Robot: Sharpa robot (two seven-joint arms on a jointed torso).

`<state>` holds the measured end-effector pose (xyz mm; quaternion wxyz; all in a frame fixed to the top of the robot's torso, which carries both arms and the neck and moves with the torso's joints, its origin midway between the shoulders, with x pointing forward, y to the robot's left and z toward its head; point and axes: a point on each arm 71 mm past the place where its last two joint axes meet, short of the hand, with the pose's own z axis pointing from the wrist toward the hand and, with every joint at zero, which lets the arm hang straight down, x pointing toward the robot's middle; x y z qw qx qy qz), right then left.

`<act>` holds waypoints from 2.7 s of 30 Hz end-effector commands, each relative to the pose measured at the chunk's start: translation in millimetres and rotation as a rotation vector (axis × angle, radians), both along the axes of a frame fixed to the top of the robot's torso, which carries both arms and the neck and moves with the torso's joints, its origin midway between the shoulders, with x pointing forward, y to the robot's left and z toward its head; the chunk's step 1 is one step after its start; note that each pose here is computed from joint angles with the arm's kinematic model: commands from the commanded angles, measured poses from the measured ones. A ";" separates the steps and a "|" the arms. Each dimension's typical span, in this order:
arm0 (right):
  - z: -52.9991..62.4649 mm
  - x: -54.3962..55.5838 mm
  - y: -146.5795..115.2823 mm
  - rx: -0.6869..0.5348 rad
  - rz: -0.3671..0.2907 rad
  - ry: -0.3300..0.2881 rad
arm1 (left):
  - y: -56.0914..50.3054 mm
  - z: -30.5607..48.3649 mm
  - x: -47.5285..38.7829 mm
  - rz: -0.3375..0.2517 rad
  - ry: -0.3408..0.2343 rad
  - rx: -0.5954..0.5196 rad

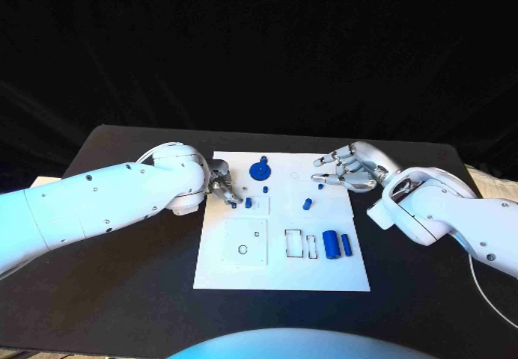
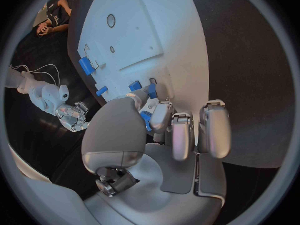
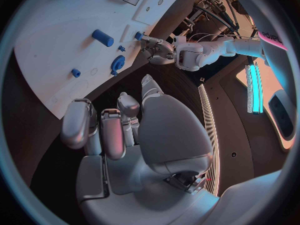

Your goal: Assemble the parts on the task board

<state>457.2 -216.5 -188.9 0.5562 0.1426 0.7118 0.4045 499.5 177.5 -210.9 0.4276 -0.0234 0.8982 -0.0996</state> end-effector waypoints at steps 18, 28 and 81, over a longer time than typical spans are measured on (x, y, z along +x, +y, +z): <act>-0.9 -0.6 1.7 0.006 0.017 0.012 | -0.6 -7.3 -7.1 -0.043 0.041 0.052; -1.0 -0.5 1.8 0.006 0.017 0.013 | -2.0 -6.9 -7.7 -0.048 0.039 0.049; -0.6 -1.0 2.0 0.007 0.017 0.013 | -3.0 -8.0 -4.6 -0.044 0.044 0.046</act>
